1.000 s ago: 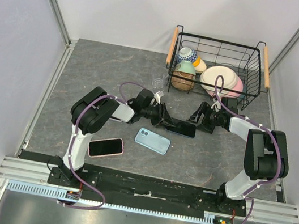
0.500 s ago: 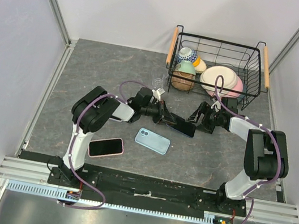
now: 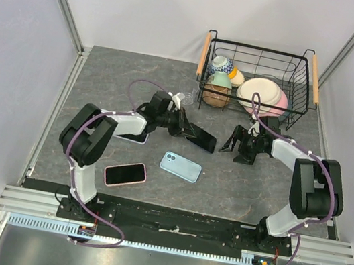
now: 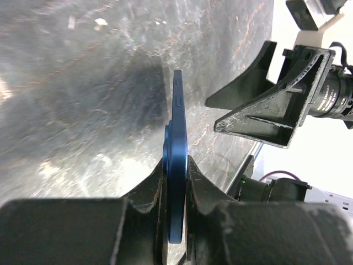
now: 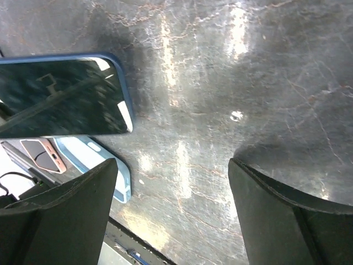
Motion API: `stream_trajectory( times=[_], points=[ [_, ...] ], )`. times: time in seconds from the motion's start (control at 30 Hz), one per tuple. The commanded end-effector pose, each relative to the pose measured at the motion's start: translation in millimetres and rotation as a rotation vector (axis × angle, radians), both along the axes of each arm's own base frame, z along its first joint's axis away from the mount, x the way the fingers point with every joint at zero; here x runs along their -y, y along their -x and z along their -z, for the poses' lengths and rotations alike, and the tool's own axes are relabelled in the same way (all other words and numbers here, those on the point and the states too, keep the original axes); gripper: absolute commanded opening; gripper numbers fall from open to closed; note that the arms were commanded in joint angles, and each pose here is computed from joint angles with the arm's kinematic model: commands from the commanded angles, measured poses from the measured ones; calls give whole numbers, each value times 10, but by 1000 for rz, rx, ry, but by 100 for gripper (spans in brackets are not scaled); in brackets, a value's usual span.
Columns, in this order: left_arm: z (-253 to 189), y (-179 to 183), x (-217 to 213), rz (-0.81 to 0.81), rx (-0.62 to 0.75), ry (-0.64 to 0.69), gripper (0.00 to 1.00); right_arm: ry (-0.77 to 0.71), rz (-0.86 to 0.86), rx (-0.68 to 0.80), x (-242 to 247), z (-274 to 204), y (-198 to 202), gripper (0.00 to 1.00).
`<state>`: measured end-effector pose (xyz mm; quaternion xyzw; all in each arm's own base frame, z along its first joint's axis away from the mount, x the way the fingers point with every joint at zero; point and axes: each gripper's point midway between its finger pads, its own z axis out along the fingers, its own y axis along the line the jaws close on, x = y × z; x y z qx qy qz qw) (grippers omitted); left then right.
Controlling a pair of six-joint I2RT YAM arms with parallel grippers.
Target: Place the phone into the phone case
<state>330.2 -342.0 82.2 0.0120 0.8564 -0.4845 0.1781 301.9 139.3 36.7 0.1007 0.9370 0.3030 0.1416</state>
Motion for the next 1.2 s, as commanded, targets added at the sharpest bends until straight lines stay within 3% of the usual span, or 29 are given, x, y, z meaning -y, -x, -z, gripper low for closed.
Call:
stream_trajectory(
  times=[0.0, 0.3, 0.53, 0.87, 1.0, 1.03, 1.17],
  points=[
    [-337, -103, -326, -26, 134, -14, 2, 67, -11, 26, 74, -119, -33, 89],
    [-970, -193, -900, -114, 241, 49, 2, 47, -56, 139, -61, -519, -201, 90],
    [-1498, -162, -1127, -107, 344, 127, 2, -71, -103, 296, -277, -1122, -373, 91],
    [-2139, 152, -1221, 57, 574, 211, 2, -264, -218, 571, -686, -1981, -338, 93],
    [-2361, 420, -1164, 188, 602, 313, 2, -358, -261, 653, -888, -2268, -233, 91],
    [-2484, 463, -1156, 215, 673, 339, 2, -393, -281, 660, -934, -2320, -156, 90],
    [-2631, 634, -1145, 266, 671, 415, 2, -552, -345, 747, -1147, -2702, -3, 87]
  ],
)
